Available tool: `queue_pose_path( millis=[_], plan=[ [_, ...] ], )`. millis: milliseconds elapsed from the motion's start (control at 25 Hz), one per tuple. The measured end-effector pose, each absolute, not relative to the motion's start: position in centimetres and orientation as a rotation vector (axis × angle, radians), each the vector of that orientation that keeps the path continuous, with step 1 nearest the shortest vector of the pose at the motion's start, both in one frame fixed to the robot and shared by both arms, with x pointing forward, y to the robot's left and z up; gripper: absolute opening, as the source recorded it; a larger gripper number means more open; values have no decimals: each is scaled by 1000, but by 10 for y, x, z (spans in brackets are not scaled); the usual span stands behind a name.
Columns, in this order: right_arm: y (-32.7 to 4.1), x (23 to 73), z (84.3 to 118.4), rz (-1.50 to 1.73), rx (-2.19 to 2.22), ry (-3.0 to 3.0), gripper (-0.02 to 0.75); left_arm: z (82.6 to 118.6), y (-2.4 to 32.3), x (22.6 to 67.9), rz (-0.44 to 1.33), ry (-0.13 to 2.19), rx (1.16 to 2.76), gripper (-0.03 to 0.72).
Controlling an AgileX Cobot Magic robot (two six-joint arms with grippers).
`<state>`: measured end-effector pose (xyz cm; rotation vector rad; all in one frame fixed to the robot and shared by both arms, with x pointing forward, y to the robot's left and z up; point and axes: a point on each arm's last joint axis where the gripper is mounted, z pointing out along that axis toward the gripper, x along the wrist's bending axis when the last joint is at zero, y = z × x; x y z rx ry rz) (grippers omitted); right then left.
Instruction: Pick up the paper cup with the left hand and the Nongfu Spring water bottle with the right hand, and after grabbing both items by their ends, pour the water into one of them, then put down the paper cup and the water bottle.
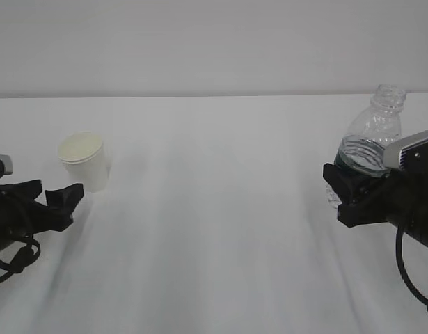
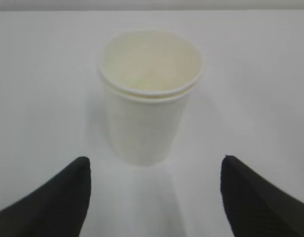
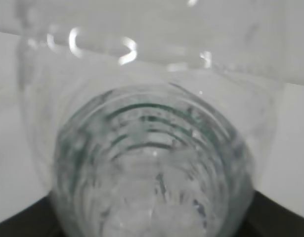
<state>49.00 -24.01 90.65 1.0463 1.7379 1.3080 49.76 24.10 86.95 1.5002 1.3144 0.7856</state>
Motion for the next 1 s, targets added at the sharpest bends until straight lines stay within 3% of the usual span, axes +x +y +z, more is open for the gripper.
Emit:
queue_pose_path(
  millis=[280, 1000],
  plan=[
    [-240, 490, 907, 1308, 1046, 1738, 430, 861, 227, 516, 724, 1203, 1556, 674],
    [-240, 489, 906, 1307, 1048, 1740, 430, 853, 228, 540, 771, 1250, 1494, 682]
  ],
)
